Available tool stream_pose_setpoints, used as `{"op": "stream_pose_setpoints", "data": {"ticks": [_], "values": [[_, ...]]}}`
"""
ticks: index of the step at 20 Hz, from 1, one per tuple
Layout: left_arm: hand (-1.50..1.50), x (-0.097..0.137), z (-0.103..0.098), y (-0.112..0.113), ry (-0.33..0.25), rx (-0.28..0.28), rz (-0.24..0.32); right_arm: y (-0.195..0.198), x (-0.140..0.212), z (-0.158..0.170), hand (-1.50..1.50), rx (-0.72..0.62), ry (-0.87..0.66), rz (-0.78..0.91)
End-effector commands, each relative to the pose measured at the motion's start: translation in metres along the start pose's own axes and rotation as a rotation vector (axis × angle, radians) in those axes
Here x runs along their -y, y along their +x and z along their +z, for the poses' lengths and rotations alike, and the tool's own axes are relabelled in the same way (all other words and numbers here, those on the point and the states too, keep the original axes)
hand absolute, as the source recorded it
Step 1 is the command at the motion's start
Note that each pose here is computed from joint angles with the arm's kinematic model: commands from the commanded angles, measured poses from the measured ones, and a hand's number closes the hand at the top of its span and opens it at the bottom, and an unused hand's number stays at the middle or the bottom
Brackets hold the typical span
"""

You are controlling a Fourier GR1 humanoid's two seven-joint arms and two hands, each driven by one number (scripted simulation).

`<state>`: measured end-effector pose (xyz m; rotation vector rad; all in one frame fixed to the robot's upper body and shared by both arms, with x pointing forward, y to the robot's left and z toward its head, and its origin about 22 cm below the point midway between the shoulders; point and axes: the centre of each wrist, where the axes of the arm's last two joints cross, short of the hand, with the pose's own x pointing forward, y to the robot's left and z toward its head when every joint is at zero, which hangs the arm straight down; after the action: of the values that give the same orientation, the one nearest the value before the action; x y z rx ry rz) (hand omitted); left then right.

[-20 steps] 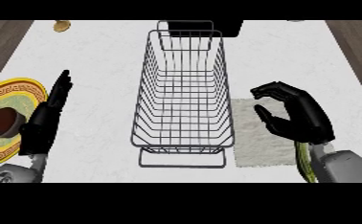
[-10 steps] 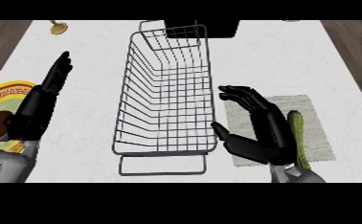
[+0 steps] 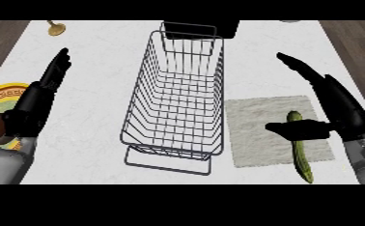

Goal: Pick the squash from the placemat and place it in the basket

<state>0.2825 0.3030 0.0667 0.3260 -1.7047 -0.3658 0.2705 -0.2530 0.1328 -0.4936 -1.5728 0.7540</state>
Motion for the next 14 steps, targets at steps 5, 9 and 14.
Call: {"op": "stream_pose_setpoints", "data": {"ticks": [5,9,14], "values": [[0.0,0.012,-0.005,0.009,-0.023,0.024,0.009,0.039,0.072,0.0,-1.5,-0.195,0.414,0.461],[0.0,0.009,-0.009,0.004,-0.035,0.028,0.029,0.07,0.081,-0.011,-1.5,-0.243,0.538,0.469],[0.0,0.003,-0.011,0.006,-0.029,0.021,0.023,0.036,0.106,-0.022,-1.5,-0.318,0.624,0.478]]}}
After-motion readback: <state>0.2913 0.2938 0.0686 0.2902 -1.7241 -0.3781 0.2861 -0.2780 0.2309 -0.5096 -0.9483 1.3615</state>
